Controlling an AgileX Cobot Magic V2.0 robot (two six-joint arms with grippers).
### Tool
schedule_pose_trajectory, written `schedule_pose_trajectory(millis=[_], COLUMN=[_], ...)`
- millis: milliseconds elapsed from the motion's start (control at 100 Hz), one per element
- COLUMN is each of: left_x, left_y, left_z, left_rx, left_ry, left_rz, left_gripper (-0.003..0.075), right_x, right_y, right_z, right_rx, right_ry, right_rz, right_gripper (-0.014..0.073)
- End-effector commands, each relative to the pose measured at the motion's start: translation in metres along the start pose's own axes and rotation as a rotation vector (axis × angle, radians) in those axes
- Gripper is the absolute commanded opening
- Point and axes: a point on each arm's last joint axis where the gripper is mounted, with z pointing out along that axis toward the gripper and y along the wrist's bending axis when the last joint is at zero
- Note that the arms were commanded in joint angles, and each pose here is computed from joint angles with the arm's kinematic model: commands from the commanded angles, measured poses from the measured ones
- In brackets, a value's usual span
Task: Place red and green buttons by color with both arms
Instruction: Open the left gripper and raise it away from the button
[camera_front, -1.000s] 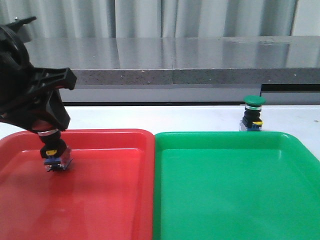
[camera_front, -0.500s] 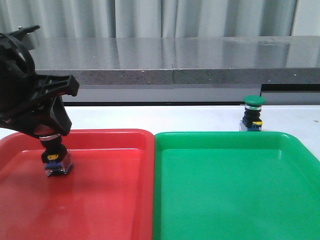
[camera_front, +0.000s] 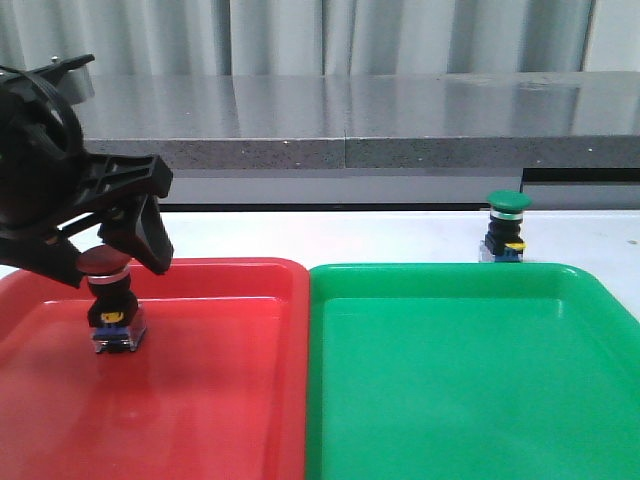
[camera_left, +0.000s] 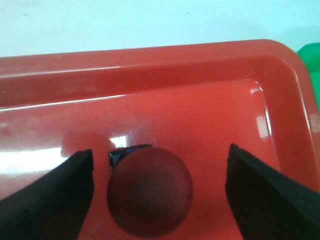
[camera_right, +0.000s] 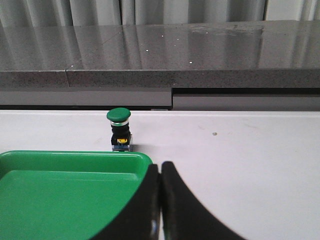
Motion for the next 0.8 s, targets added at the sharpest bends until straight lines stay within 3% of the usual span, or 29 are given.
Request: schedule_pose_trajectory(millis=[0,330,790], left_x=[-0.016,-0.03,-0.034], left_y=[-0.009,-0.01,0.018], left_z=[-0.023,-0.066,-0.155], left_rx=[0.034,0.047,-0.061], left_ry=[-0.13,-0.307,-0.603], left_rz=[-0.009,0.016,0.081], left_gripper=[0.0526,0.0526,0.0526], right_x=[-0.014,-0.014,-0.014], right_y=[0.0,0.0,0.0], right_z=[-0.003,-0.003,-0.003], right_rx=[0.003,0.003,0.003], right_ry=[-0.12,-0.12,-0.12], right_rz=[-0.011,-0.011,-0.011], right_gripper=[-0.0066,-0.0066,-0.0066])
